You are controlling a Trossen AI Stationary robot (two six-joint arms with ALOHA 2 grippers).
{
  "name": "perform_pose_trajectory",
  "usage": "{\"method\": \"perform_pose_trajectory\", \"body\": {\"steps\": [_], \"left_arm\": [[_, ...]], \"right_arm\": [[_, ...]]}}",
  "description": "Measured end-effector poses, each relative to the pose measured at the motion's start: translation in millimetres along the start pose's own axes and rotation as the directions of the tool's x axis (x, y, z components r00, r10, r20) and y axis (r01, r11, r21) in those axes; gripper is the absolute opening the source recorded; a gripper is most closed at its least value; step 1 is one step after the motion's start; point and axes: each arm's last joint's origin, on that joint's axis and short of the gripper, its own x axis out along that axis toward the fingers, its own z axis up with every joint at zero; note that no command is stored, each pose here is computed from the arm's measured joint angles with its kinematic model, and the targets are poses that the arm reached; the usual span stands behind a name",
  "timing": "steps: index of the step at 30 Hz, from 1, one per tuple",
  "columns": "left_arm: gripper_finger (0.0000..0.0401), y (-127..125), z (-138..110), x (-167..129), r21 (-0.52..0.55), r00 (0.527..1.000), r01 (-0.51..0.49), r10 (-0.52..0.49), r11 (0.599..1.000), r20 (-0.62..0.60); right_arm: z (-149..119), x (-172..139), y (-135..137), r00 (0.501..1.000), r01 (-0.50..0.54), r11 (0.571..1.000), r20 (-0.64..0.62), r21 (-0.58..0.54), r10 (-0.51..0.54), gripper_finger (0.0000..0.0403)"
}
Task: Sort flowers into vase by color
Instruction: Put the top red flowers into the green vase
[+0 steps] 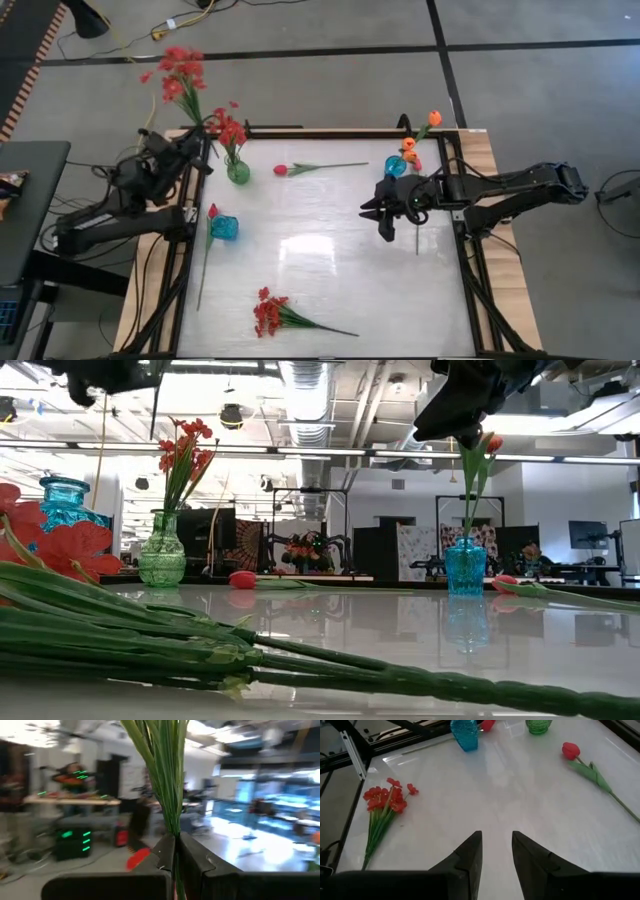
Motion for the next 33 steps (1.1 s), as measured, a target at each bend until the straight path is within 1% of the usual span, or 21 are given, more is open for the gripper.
{"method": "perform_pose_trajectory", "body": {"steps": [2,6,9,11,18,21,23,28,33], "left_arm": [[0.0,0,-6,1,0.012,0.999,-0.04,0.041,0.999,-0.015],[0.0,-1,-20,2,0.034,0.997,-0.058,0.06,0.998,-0.043],[0.0,0,-31,2,0.04,0.993,-0.096,0.099,0.995,-0.066],[0.0,0,-38,2,0.031,0.991,-0.12,0.122,0.992,-0.059],[0.0,2,-66,4,-0.001,0.989,-0.149,0.149,0.989,-0.013],[0.0,4,-75,3,0.036,0.986,-0.167,0.167,0.985,0.013],[0.0,5,-79,3,0.034,0.985,-0.172,0.171,0.985,0.026],[0.0,6,-88,3,0.007,0.99,-0.137,0.137,0.991,0.021],[0.0,7,-90,4,0.04,0.99,-0.14,0.139,0.989,0.016]], "right_arm": [[0,0,0,1.0,0.0,1.0,0.0,-0.001,0.0,0.0132],[0,0,0,1.0,0.0,1.0,0.0,-0.002,0.0,0.0132],[0,0,0,1.0,0.0,1.0,0.0,-0.004,0.0,0.0132],[0,0,0,1.0,-0.001,1.0,-0.001,-0.004,0.001,0.0132],[-1,0,0,1.0,-0.001,1.0,-0.006,-0.004,0.001,0.0132],[-1,0,1,1.0,-0.006,1.0,-0.011,-0.003,0.006,0.0132],[-1,0,1,1.0,-0.022,1.0,-0.016,-0.002,0.022,0.0132],[-2,0,2,0.998,-0.05,0.999,-0.026,-0.001,0.05,0.0132],[-2,0,2,0.998,-0.051,0.999,-0.027,-0.001,0.051,0.0132]]}}
